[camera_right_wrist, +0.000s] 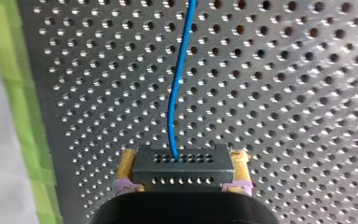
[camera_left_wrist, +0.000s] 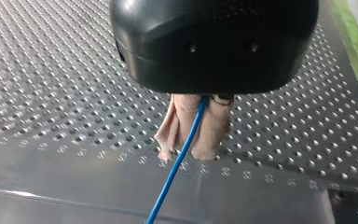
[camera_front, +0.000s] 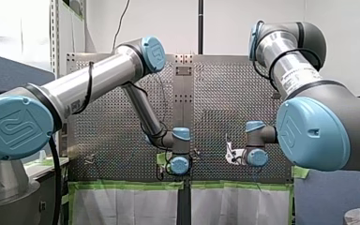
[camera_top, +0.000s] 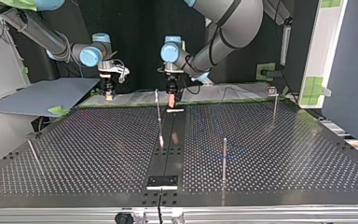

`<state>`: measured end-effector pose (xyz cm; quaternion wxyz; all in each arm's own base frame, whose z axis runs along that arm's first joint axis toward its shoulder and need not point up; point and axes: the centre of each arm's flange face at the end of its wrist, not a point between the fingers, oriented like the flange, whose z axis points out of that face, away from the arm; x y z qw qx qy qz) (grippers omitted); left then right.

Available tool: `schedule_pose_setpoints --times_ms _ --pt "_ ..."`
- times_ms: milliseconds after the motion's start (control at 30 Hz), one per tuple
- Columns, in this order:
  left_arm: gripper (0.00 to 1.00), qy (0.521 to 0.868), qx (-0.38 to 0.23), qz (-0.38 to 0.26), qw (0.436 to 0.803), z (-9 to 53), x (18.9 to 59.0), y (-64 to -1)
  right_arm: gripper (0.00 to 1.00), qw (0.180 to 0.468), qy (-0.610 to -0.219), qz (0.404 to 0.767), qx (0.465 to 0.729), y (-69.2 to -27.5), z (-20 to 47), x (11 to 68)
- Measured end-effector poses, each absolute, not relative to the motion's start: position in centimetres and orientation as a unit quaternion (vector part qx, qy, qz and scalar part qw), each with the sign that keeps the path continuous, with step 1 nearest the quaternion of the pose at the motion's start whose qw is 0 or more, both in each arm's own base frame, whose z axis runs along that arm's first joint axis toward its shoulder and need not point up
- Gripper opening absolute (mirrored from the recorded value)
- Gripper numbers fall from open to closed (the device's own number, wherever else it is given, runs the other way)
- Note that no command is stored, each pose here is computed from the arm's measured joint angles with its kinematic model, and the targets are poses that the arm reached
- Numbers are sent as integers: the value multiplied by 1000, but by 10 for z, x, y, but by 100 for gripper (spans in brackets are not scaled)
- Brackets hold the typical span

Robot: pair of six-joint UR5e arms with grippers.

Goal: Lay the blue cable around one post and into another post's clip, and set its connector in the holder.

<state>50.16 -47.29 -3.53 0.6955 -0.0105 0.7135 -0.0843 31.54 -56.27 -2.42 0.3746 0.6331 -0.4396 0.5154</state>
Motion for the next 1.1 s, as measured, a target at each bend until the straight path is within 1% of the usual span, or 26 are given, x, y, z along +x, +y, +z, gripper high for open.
schedule_pose_setpoints --times_ms 200,800,967,1000,1033,1100 --pt "6 722 -7 -82 687 -49 508 -468 0 375 -440 513 634 -566 -27 315" --pt "6 715 -13 -87 693 -33 541 -467 0 389 -434 524 621 -591 -16 314" --pt "6 715 -10 -82 694 -32 548 -461 0 392 -434 519 623 -598 -22 311" --pt "11 716 -9 -81 693 -32 549 -460 0 392 -435 516 625 -598 -23 311" --pt "11 717 -7 -80 692 -33 550 -459 0 391 -435 514 627 -598 -24 310" --pt "31 721 -1 -79 689 -33 551 -458 0 391 -435 510 631 -598 -26 309"
